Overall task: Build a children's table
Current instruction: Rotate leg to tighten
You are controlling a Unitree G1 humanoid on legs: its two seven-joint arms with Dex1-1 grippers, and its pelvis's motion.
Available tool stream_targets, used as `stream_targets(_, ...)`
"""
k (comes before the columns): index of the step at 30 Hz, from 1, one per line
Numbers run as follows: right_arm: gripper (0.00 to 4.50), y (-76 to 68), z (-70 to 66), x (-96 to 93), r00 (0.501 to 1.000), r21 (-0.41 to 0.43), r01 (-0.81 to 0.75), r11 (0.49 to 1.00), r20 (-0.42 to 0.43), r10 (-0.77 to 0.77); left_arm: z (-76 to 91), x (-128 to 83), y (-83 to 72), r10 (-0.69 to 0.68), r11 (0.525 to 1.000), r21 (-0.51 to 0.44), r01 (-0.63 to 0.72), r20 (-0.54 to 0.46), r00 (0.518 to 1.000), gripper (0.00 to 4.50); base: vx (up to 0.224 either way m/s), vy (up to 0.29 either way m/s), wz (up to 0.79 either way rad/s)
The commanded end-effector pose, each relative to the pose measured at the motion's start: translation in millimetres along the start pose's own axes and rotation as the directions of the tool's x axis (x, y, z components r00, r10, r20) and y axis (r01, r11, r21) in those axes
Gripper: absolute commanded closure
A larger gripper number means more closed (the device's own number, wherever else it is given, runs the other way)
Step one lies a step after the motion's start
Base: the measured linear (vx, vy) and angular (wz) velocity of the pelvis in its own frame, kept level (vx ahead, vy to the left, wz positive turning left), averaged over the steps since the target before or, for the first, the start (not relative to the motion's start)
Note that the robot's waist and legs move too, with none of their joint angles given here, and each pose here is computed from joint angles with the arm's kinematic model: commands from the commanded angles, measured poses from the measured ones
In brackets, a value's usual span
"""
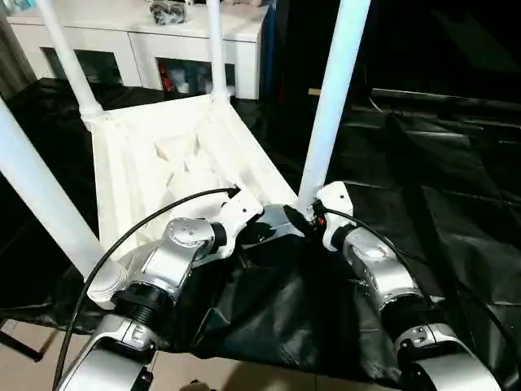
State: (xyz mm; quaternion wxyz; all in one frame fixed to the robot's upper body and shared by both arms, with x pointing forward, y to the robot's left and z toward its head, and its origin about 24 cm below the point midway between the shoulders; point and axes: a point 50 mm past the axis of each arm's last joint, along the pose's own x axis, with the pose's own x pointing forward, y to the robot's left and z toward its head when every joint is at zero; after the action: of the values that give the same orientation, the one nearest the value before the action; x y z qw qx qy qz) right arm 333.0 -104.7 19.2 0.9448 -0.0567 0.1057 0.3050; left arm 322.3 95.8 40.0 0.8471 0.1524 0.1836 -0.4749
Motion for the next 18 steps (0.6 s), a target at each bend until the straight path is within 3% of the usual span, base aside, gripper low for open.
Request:
stream_targets(1, 0.92, 48.5, -6.0, 10.5, 0.954, -0.029, -0.299, 0.954, -0.027, 0.298, 15.3, 9, -9.6, -0.025, 0.999, 0.039, 0.022, 0.069, 0.997, 4.5, 0.0, 0.0, 0.0)
stream_targets(2, 0.65, 45.4, -4.5, 8.8, 0.952, -0.036, -0.306, 0.951, -0.018, 0.305, 14.7, 7, -10.2, -0.044, 0.998, 0.049, 0.041, 0.071, 0.997, 4.5, 0.0, 0.0, 0.0)
stream_targets(6, 0.65, 31.1, -1.3, -1.1, 0.926, -0.076, -0.377, 0.923, -0.013, 0.377, 8.9, -6, -11.4, -0.153, 0.984, 0.099, 0.147, 0.061, 0.986, 4.5, 0.0, 0.0, 0.0)
stream_targets(9, 0.65, 21.8, -0.4, -18.0, 0.837, -0.129, -0.546, 0.828, -0.052, 0.544, 2.7, -21, -6.7, -0.25, 0.962, 0.123, 0.246, 0.022, 0.968, 4.5, 0.036, -0.014, 0.0)
stream_targets(11, 0.65, 19.1, -0.3, -22.3, 0.815, -0.132, -0.579, 0.805, -0.063, 0.576, 1.6, -24, -4.0, -0.258, 0.959, 0.126, 0.254, 0.013, 0.966, 4.5, 0.054, -0.027, 0.01)
stream_targets(18, 1.22, 13.3, -1.0, -37.0, 0.702, -0.105, -0.712, 0.694, -0.111, 0.703, 0.9, -38, 1.4, -0.342, 0.933, 0.12, 0.34, -0.004, 0.94, 4.5, 0.0, 0.0, 0.0)
